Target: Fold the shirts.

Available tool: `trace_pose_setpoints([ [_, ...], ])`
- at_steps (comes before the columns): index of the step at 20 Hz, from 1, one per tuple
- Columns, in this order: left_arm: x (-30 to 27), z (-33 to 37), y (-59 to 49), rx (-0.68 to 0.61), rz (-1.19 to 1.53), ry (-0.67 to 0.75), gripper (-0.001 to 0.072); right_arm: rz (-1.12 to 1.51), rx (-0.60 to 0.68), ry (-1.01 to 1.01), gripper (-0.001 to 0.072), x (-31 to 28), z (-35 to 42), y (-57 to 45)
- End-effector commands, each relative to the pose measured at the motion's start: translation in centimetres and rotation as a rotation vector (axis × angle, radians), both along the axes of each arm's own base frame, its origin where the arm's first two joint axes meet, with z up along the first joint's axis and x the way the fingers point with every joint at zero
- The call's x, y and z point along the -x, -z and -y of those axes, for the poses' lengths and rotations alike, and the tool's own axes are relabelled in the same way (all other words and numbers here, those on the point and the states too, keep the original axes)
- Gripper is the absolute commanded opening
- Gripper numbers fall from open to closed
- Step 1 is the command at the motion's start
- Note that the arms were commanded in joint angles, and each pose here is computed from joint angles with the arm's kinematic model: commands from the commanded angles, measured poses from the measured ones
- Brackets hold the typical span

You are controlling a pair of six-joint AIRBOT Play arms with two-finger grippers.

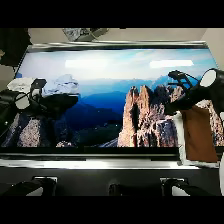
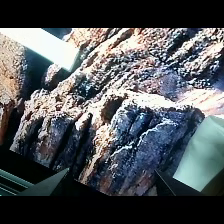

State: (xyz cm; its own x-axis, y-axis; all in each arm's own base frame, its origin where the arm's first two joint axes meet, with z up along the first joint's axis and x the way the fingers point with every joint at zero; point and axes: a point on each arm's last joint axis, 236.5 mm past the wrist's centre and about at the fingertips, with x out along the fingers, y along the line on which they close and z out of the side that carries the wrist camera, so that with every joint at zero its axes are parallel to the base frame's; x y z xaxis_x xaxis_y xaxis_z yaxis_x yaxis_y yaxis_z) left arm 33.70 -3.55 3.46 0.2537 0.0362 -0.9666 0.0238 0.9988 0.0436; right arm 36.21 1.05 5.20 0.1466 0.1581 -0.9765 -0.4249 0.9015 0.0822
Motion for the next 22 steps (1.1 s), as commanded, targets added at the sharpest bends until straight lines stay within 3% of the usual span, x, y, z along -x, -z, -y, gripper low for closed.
trace_pose_setpoints([
  [1, 0.0, 0.0, 0.0, 0.0, 0.0, 0.001, 0.0676, -0.001, -0.001, -0.001, 0.0604, 0.0, -0.1, 0.0],
  [15, -0.1, 0.1, 0.0, 0.002, 0.004, -0.002, 0.0676, 0.0, 0.0, -0.001, 0.0604, 0.0, 0.0, 0.0],
  [22, -3.1, 0.6, -0.9, 0.023, 0.139, 0.008, 0.0682, 0.18, 0.013, 0.03, 0.0605, -4.2, 0.4, -0.9],
])
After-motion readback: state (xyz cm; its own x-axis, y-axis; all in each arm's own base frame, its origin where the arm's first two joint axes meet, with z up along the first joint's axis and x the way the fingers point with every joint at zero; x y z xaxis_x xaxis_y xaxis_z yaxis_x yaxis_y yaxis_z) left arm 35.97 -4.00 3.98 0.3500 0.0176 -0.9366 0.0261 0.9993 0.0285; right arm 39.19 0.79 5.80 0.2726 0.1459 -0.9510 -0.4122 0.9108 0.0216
